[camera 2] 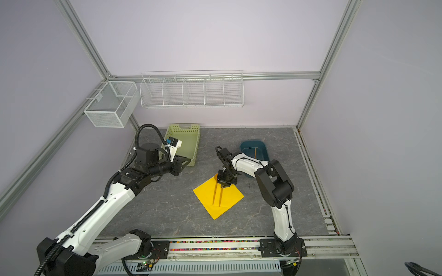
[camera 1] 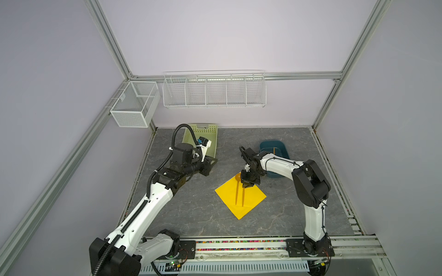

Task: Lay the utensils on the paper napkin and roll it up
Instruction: 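Hold the fork down on the napkin next to the spoon with the right gripper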

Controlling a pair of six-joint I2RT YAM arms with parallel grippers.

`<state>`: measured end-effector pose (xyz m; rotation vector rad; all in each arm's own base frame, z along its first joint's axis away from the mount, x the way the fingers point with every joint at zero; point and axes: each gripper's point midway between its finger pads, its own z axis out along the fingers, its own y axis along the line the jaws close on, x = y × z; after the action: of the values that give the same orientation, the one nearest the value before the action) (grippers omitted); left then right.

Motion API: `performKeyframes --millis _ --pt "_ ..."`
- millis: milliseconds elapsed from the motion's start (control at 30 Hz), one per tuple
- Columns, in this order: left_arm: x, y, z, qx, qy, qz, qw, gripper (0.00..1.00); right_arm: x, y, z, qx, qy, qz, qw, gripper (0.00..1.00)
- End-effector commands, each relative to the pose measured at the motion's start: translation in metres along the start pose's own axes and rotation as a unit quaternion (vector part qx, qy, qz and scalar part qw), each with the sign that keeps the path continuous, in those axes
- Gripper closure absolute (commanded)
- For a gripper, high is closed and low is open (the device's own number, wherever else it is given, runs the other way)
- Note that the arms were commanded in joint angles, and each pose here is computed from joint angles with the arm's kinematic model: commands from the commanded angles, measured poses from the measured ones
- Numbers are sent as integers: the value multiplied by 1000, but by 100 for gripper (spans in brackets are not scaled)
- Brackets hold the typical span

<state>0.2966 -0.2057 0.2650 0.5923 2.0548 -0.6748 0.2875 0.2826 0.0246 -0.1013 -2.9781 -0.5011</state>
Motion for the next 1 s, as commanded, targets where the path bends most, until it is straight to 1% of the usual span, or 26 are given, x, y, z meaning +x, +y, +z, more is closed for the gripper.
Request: performKeyframes --millis 0,400,667,967 --pt "2 2 0 -2 2 2 1000 74 0 0 2 1 12 -2 1000 93" --pt "1 2 -2 -7 1 4 1000 74 0 1 3 1 17 -11 1000 93" --pt "0 3 -4 -10 -1 5 1000 74 -2 6 -2 -7 10 -22 1000 93" --pt "1 2 -5 -10 -1 5 1000 74 1 7 2 -10 20 -29 999 92"
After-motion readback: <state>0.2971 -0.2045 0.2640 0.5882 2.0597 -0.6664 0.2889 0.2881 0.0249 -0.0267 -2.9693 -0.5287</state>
